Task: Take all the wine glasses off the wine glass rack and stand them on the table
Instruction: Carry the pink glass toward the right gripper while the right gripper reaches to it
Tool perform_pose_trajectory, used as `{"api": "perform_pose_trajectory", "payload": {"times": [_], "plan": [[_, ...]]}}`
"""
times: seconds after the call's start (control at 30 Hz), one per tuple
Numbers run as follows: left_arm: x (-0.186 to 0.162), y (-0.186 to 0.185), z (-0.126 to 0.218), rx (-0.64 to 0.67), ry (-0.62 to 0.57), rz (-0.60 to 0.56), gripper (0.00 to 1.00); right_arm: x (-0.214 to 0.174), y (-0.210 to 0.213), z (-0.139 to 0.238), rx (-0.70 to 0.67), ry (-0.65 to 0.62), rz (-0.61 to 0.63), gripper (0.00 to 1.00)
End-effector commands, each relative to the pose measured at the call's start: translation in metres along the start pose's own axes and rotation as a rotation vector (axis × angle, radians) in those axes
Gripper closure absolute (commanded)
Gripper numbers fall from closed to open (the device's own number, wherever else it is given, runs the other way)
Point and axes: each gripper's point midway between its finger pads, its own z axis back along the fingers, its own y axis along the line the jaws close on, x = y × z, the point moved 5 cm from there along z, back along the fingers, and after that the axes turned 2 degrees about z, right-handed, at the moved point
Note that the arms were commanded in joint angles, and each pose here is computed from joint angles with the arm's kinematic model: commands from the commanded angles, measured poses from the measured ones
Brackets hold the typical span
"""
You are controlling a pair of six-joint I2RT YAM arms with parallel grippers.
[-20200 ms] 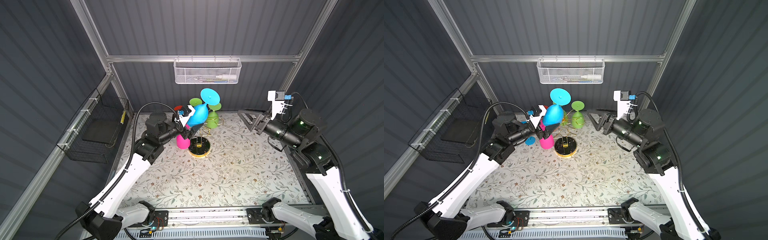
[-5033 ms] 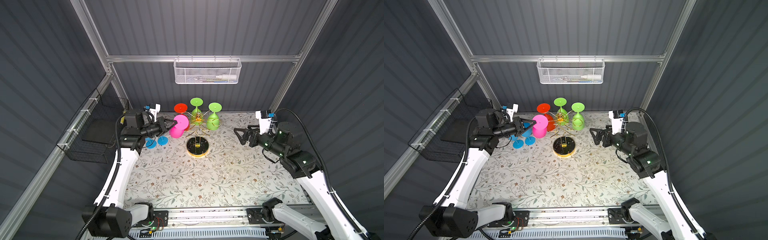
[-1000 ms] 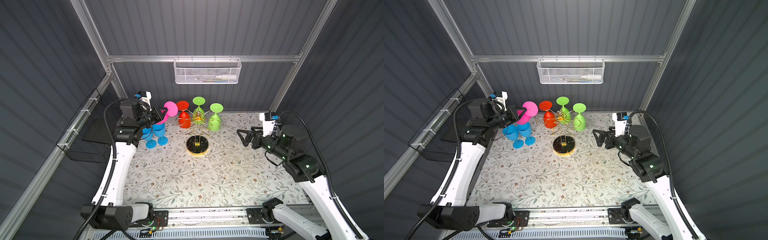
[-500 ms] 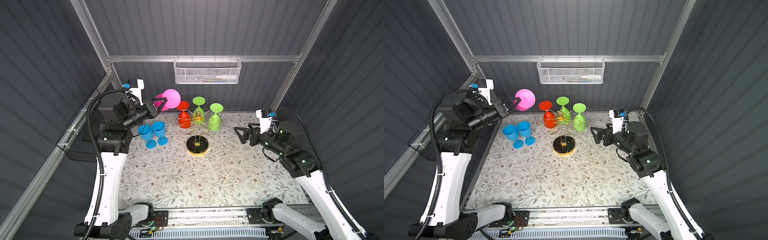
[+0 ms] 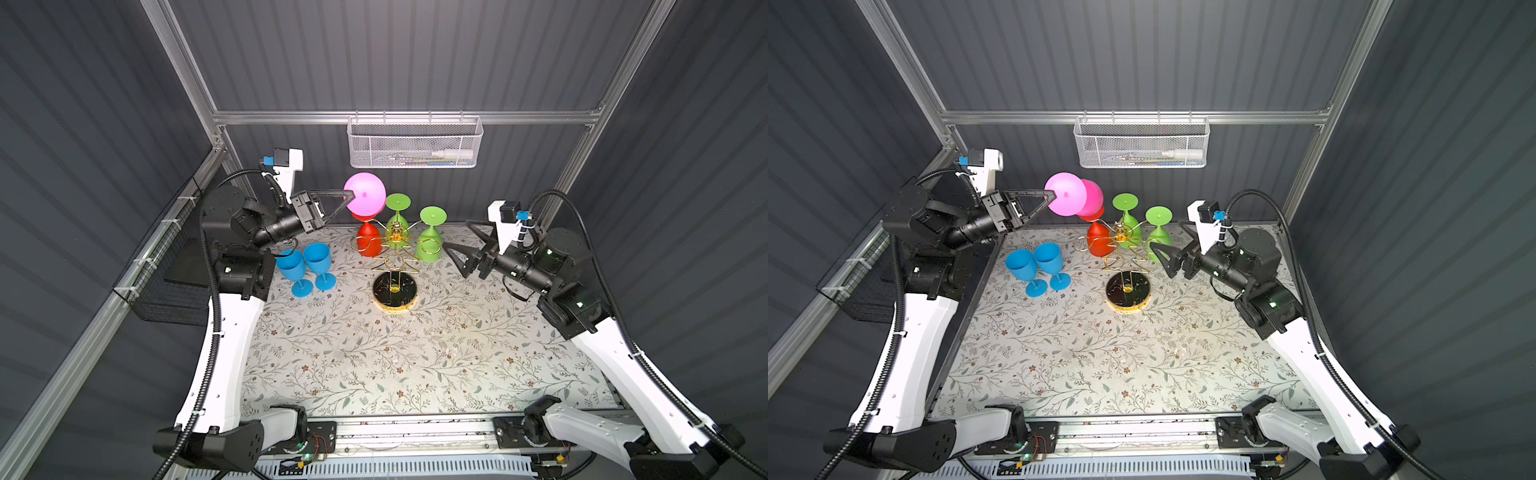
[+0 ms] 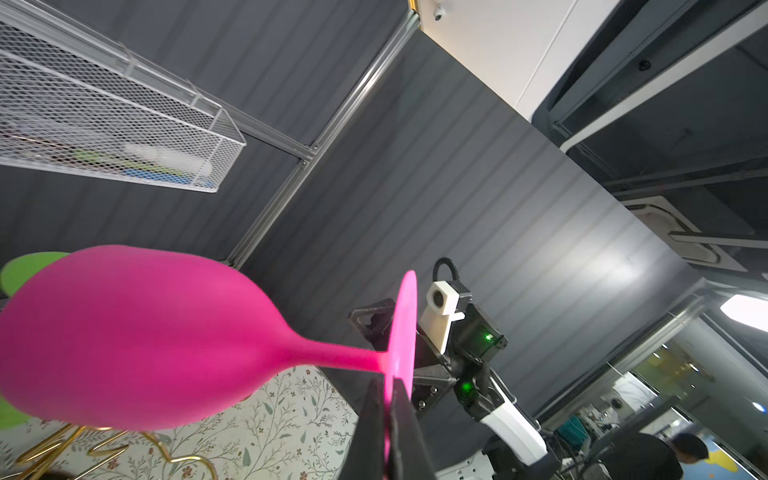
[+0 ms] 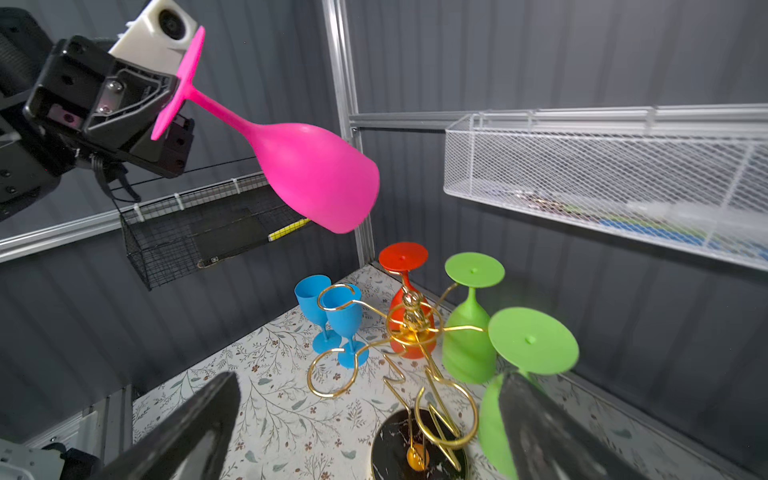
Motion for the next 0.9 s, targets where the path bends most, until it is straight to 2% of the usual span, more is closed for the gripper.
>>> {"api": "perform_pose_trajectory", "payload": {"times": [0.0,0.37,0.87], "plan": [[-0.007,-0.014,-0.009,-0.097,0.070,-0.009,1.00,0.025,0.012,-0.012,0.077,-0.094,0.172,0.01],[-0.017,-0.001,-0.028,-0.160,0.115,0.090,1.00,0.030,0.007,-0.036,0.096,-0.142,0.345,0.01],[-0.023,0.001,-0.042,-0.225,0.142,0.145,1.00,0.025,0.004,-0.078,0.237,-0.112,0.338,0.01]]}}
